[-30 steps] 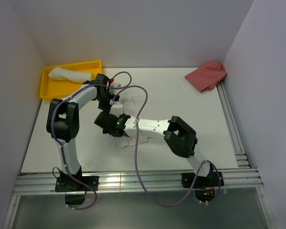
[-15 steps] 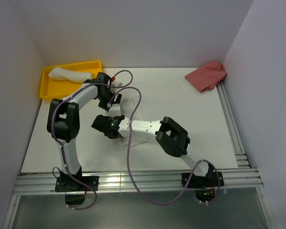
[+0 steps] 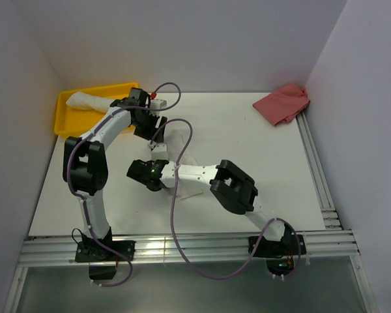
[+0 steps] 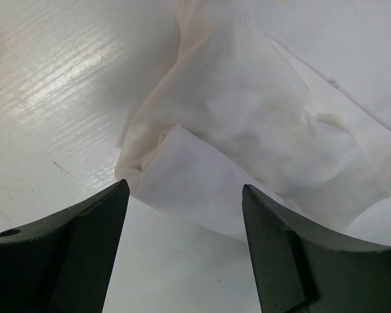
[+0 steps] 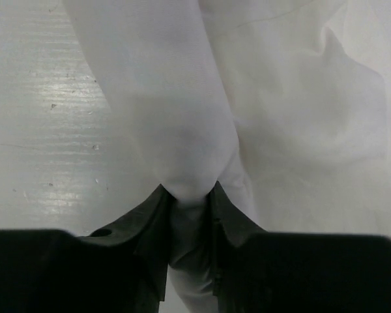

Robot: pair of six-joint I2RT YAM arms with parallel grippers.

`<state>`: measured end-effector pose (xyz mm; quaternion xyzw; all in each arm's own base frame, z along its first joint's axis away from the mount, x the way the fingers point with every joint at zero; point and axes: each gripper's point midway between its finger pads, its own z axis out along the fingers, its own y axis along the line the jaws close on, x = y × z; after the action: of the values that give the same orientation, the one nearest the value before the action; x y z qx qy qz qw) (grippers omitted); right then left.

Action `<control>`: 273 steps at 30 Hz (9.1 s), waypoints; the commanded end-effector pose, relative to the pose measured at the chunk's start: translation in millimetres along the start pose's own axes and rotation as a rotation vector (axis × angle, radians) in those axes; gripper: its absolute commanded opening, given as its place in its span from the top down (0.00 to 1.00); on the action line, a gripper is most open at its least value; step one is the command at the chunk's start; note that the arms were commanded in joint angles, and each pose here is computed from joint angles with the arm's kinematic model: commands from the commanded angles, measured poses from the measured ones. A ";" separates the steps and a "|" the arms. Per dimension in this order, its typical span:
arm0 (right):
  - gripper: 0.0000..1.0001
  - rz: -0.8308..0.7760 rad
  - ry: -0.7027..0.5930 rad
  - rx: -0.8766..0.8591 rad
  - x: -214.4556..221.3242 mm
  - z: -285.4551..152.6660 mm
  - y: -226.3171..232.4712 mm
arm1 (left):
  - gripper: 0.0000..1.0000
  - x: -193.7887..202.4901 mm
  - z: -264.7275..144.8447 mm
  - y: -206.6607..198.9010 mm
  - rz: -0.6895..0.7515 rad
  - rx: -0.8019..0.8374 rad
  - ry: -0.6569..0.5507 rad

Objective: Roll the t-shirts
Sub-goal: Roll the tshirt, then place the rolled tshirt into the container

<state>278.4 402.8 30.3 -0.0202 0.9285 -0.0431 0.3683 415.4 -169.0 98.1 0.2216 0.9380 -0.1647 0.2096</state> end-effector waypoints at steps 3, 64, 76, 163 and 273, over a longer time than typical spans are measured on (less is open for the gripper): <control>0.86 0.081 0.219 -0.047 50.3 17.7 -27.0 | 0.24 -16.8 -36.9 -14.8 0.036 0.038 -0.081; 0.36 0.772 0.240 -0.498 51.2 -8.7 -36.0 | 0.34 32.3 65.6 -11.1 0.117 -0.118 0.125; 0.30 0.502 -0.008 -0.216 -7.6 -45.7 -68.1 | 0.33 25.4 68.3 -10.2 0.145 -0.148 0.141; 0.43 0.655 0.252 -0.512 4.1 25.7 -37.5 | 0.25 34.8 45.8 1.1 -0.004 0.007 0.092; 0.40 0.621 0.198 -0.453 -11.7 17.4 -51.1 | 1.00 15.3 65.8 -45.6 -0.206 0.424 0.032</control>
<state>316.7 381.8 42.8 0.1917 0.8815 0.3436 0.2610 376.6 -221.3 39.6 0.1281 0.9111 -0.3850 0.0726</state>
